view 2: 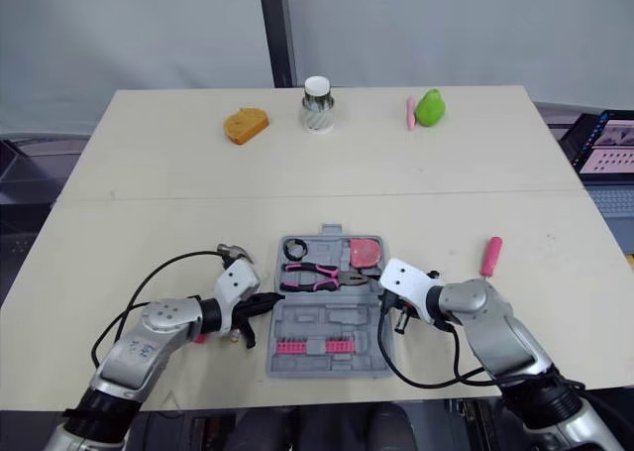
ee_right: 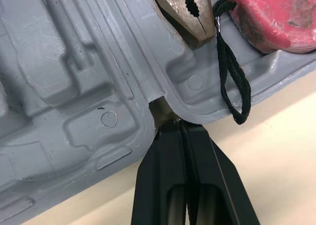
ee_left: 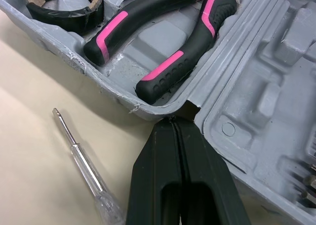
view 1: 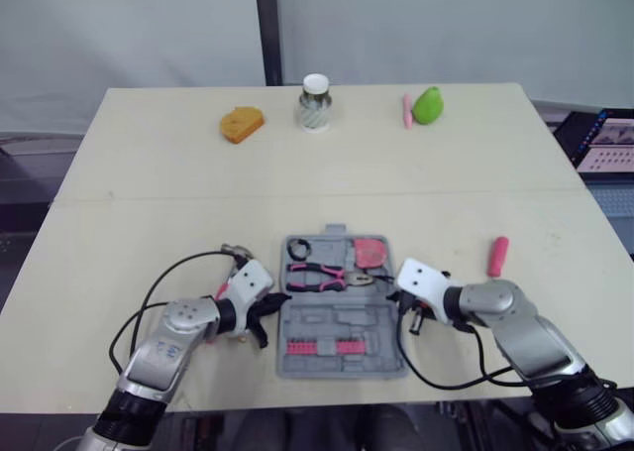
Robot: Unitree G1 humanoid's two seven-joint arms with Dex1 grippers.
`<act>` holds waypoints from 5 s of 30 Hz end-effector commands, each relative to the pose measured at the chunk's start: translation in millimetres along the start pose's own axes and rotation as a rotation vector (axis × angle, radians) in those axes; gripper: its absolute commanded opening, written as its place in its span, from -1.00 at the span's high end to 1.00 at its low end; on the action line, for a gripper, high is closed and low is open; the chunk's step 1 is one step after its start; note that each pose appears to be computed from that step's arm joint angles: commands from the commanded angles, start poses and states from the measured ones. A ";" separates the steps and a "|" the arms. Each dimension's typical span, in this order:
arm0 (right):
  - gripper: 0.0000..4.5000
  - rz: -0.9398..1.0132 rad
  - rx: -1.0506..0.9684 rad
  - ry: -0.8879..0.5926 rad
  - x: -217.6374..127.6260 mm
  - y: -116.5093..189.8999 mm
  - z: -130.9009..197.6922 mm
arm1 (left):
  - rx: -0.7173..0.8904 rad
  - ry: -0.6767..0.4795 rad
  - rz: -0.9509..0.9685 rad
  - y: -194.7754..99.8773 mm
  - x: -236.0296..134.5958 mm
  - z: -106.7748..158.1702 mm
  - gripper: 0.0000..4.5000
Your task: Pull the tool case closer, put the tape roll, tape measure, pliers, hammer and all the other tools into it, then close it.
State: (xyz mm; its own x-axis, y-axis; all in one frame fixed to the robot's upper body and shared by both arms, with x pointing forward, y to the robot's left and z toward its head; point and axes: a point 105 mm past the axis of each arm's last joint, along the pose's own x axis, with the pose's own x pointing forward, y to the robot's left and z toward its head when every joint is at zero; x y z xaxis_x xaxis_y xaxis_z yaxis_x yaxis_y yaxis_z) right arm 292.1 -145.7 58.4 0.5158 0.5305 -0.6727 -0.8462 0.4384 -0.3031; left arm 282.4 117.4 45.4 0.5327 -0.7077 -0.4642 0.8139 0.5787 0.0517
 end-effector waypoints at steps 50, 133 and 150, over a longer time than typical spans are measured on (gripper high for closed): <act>0.95 -0.004 -0.023 -0.022 -13.0 -6.5 0.1 | 0.010 -0.053 -0.005 8.0 -7.2 10.3 1.00; -1.00 0.338 -0.044 -0.430 -100.5 13.9 98.2 | -0.240 -0.205 0.599 -16.1 -67.1 -15.3 0.22; -1.00 0.313 -0.052 -0.434 -99.6 13.8 100.3 | -0.269 -0.114 0.571 -6.7 -39.3 -22.9 0.22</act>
State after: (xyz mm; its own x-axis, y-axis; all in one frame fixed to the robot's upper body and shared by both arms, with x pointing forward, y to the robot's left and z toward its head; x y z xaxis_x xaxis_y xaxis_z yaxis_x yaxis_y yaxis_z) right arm 246.4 -124.2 182.1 0.2416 0.8798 -0.4094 -0.9696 0.2022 -0.1379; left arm 250.2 151.7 42.0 0.8964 -0.2927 -0.3328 0.3178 0.9479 0.0223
